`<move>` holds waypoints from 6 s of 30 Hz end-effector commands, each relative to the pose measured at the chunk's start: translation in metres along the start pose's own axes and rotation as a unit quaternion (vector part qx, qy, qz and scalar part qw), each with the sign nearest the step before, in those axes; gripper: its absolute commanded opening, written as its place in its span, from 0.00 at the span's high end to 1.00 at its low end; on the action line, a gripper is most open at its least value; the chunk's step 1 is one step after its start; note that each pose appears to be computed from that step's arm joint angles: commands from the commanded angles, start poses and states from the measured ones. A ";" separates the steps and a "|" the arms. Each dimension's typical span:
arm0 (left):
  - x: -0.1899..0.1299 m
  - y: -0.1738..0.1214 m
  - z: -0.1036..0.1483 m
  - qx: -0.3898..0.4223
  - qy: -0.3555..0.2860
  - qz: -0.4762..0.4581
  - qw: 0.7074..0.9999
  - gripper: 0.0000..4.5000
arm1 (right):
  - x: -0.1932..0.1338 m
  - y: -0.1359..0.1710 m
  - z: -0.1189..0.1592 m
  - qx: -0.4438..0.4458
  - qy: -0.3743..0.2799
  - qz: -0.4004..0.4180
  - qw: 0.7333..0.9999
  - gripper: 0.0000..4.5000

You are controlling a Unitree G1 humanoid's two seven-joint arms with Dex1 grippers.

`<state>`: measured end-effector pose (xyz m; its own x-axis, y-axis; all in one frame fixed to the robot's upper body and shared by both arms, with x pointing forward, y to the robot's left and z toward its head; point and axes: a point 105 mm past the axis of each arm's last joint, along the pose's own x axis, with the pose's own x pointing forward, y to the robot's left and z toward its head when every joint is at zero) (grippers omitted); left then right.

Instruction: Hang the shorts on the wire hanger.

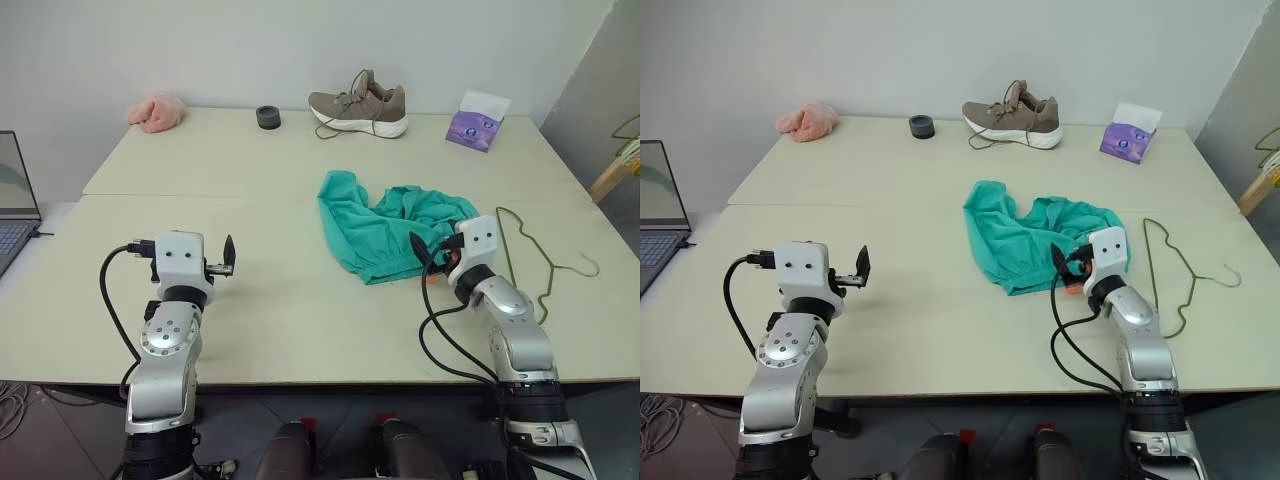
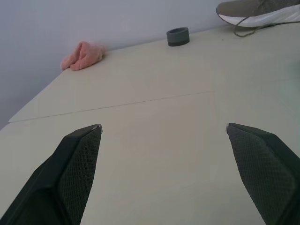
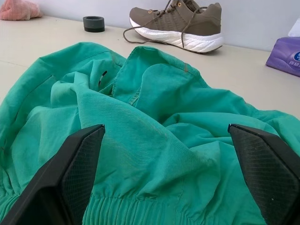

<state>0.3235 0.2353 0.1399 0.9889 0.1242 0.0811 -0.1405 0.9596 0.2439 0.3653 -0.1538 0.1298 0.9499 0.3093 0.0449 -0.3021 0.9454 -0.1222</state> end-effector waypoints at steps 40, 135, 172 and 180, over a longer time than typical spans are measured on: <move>-0.015 -0.026 0.030 -0.022 -0.079 -0.145 0.986 0.00 | -0.007 0.020 0.023 0.010 -0.048 0.082 0.995 0.00; 0.046 -0.085 0.010 0.283 -0.116 -0.477 0.824 0.34 | -0.096 0.093 0.126 -0.121 0.064 0.518 0.844 1.00; 0.150 0.000 0.209 -0.013 -0.131 -0.169 0.977 0.99 | 0.119 0.032 0.273 -0.592 -0.123 0.071 0.793 1.00; 0.060 0.079 0.369 0.435 -0.395 0.040 0.808 0.99 | 0.047 0.046 0.390 -0.557 -0.420 -0.029 0.716 1.00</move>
<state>0.3610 0.2418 0.5227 0.6973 -0.2566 0.6693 -0.4741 0.5353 0.6991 0.3743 -0.0449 0.5078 0.4993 0.6638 0.5568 0.4140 0.3818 -0.8263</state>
